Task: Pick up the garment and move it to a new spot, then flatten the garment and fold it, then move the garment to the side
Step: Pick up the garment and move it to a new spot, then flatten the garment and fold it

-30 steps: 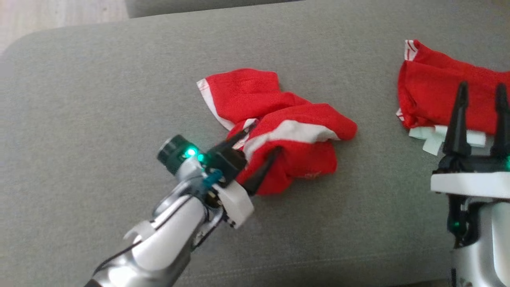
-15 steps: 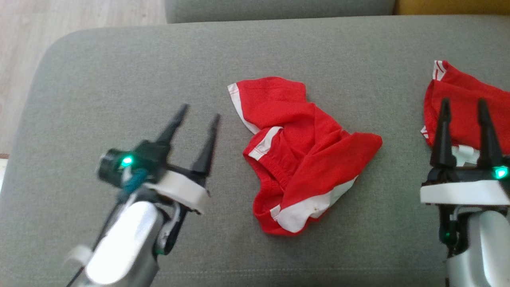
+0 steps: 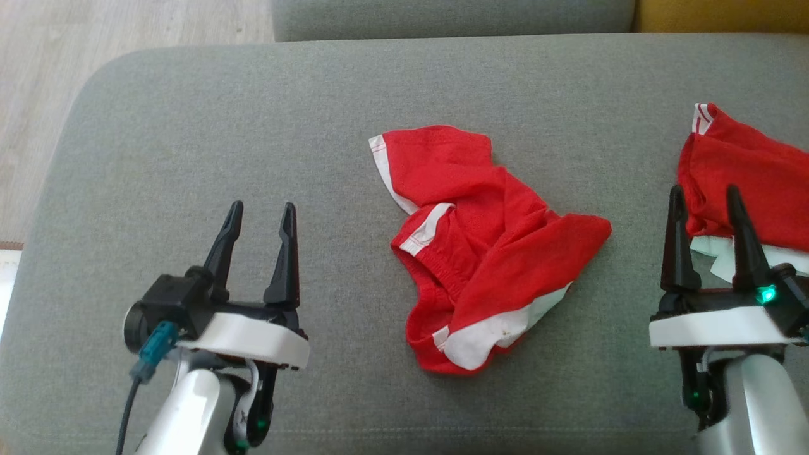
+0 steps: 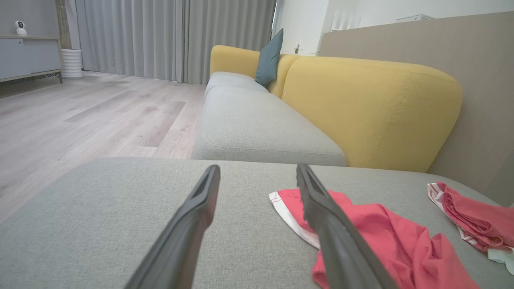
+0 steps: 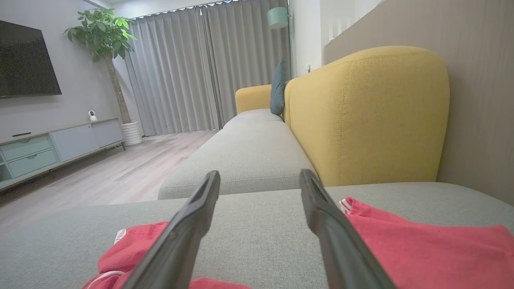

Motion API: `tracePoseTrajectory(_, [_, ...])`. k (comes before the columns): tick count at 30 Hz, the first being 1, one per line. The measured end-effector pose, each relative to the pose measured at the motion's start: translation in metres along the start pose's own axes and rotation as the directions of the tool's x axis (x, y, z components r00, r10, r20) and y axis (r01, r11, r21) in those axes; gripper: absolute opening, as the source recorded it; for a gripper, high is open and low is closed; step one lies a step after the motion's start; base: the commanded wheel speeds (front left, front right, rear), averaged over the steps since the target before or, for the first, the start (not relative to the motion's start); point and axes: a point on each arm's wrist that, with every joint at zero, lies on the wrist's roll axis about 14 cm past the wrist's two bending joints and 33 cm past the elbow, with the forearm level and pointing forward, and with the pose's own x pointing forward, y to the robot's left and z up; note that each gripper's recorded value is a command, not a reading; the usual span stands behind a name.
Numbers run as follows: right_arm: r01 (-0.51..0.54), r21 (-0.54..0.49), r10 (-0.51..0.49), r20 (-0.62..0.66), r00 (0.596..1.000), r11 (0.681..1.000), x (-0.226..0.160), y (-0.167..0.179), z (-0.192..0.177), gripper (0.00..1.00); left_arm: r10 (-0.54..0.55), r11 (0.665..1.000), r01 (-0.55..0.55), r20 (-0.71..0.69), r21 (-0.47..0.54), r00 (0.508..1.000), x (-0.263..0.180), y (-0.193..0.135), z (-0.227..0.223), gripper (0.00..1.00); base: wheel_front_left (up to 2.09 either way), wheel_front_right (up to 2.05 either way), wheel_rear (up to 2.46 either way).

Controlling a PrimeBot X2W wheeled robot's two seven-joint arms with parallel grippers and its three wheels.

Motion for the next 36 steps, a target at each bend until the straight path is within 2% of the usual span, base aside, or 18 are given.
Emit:
tracePoseTrajectory(10, [0.004,-0.001,-0.004,-0.005,1.000,1.000,-0.002,-0.002,-0.001,1.00,-0.024,1.000,0.024,0.003,-0.017,1.000,0.004,-0.007,-0.002,1.00,0.00,0.00,0.00])
tracePoseTrajectory(18, [0.021,-0.003,-0.021,-0.027,0.999,1.000,-0.002,-0.007,-0.009,1.00,-0.084,0.996,0.081,-0.080,-0.042,0.993,0.003,-0.020,-0.032,1.00,0.00,0.00,0.00])
tracePoseTrajectory(26, [0.037,-0.017,-0.037,-0.051,0.998,0.999,0.004,-0.015,-0.020,1.00,-0.269,0.963,0.258,-0.272,-0.075,0.924,0.002,-0.064,-0.089,1.00,0.00,0.00,0.00])
tracePoseTrajectory(32, [0.062,-0.024,-0.064,-0.074,0.995,0.998,0.001,-0.024,-0.028,1.00,-0.334,0.942,0.325,-0.353,-0.086,0.874,0.008,-0.083,-0.114,1.00,0.00,0.00,0.00])
tracePoseTrajectory(36, [0.073,-0.029,-0.075,-0.074,0.994,0.997,0.003,-0.029,-0.028,1.00,-0.360,0.926,0.374,-0.404,-0.048,0.841,0.010,-0.089,-0.129,1.00,0.00,0.00,0.00])
